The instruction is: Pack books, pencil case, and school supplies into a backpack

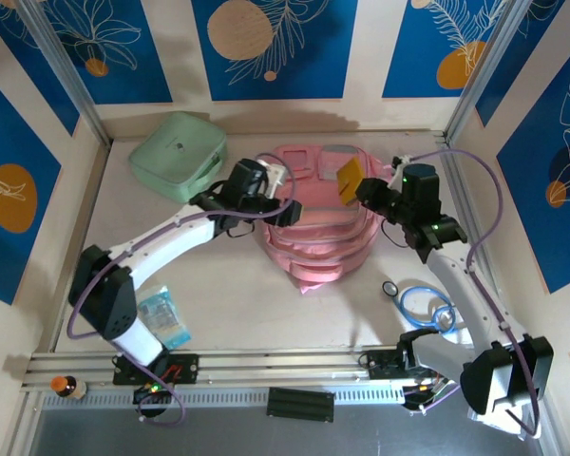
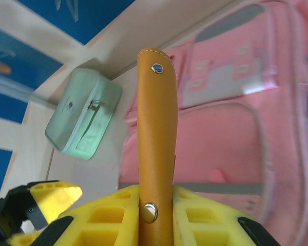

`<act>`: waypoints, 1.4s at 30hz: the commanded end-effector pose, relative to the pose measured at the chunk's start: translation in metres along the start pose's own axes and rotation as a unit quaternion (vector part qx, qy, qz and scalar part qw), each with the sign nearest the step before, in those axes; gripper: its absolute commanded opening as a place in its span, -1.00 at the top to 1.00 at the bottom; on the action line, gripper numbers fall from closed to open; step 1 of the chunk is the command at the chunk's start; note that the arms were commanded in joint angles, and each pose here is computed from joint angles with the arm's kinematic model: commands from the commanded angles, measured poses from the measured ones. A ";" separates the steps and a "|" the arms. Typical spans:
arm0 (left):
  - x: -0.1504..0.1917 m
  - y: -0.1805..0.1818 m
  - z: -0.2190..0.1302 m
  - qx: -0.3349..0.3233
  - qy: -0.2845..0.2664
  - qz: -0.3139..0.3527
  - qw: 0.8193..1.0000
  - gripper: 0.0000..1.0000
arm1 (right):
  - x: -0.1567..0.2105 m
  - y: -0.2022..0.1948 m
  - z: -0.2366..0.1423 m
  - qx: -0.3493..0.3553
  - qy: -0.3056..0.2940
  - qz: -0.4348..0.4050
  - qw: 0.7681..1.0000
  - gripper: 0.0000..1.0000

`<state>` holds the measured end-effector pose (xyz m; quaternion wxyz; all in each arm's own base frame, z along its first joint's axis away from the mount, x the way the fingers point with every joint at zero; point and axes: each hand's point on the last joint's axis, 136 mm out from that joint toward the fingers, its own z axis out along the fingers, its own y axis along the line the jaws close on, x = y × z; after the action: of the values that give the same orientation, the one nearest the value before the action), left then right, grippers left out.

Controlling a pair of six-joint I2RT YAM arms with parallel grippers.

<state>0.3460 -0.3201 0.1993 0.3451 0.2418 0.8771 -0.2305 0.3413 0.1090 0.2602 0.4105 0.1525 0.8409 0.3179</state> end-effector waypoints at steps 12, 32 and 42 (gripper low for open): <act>0.049 -0.026 0.048 0.035 0.176 0.325 0.928 -0.58 | 0.005 -0.029 -0.009 0.020 0.016 0.090 0.996 0.63; -0.008 -0.009 0.041 0.024 0.149 0.203 0.968 0.47 | 0.001 -0.034 -0.028 0.032 -0.004 0.097 0.995 0.63; -0.024 -0.033 0.042 0.086 0.111 0.192 0.971 0.99 | 0.019 -0.058 -0.053 0.100 0.005 0.138 0.985 0.62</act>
<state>0.3596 -0.3616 0.1767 0.2417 0.4636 0.8366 -0.1634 0.3031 0.0599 0.2498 0.3732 0.2754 0.8310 0.3072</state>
